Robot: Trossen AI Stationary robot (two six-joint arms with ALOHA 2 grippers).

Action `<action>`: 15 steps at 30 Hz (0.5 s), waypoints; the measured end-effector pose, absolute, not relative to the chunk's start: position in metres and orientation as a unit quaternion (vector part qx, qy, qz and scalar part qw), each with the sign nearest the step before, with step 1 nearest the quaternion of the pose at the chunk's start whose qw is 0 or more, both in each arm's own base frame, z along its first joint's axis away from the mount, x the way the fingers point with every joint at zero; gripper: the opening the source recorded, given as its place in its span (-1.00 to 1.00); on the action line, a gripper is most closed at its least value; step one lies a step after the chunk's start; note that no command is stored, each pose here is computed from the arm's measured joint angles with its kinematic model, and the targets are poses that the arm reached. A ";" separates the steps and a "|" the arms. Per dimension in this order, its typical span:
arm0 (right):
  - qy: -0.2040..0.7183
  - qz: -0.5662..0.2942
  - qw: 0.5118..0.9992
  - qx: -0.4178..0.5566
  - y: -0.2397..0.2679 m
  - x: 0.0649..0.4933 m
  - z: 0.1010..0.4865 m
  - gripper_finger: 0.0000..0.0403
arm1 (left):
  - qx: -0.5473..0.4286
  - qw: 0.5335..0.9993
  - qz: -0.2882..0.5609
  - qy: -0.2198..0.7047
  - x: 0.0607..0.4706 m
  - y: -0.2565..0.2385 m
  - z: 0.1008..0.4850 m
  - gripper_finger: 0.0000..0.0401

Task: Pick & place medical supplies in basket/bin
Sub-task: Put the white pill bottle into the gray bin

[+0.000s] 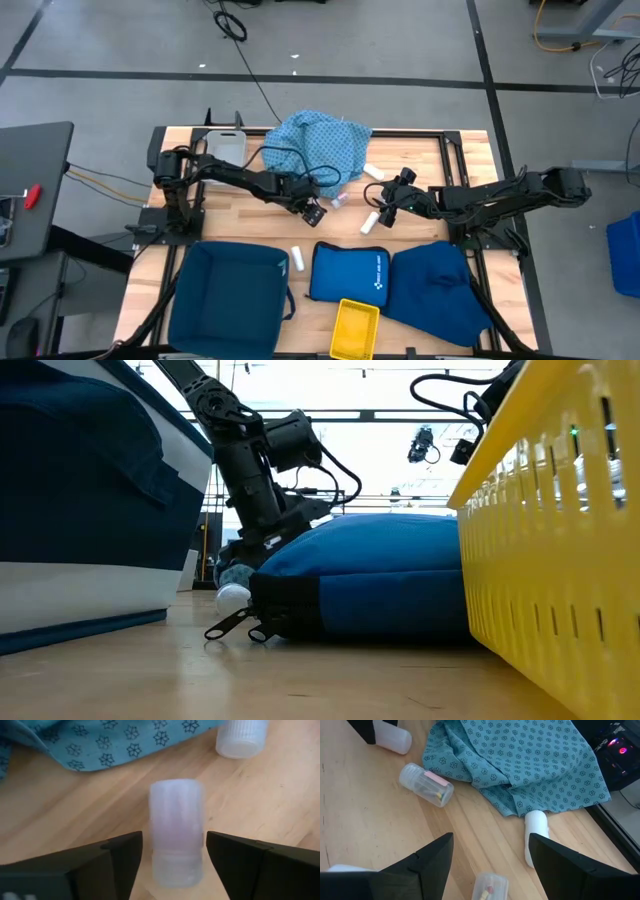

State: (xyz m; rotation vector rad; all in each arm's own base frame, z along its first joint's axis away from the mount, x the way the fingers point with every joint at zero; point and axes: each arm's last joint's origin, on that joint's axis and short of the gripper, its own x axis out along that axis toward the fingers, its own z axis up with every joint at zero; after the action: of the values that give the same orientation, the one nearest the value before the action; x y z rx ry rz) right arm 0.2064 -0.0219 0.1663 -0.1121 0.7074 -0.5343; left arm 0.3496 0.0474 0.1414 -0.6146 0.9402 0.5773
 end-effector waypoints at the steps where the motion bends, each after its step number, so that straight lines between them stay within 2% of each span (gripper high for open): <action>1: 0.342 -0.258 0.902 -0.054 -0.022 0.206 0.166 0.34 | -0.285 0.807 0.272 0.440 0.349 0.048 0.141 0.05; 7: 0.342 -0.260 0.902 -0.054 -0.022 0.206 0.166 0.34 | -0.267 0.814 0.263 0.444 0.350 0.048 0.141 -0.25; 15: 0.342 -0.260 0.901 -0.054 -0.022 0.206 0.166 0.34 | -0.215 0.830 0.231 0.460 0.350 0.043 0.142 -0.25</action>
State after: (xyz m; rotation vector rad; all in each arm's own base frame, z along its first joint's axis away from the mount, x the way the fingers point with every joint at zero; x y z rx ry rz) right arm 0.2063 -0.0220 0.1664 -0.1117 0.7068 -0.5379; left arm 0.3502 0.0435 0.1416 -0.4571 0.9757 0.4901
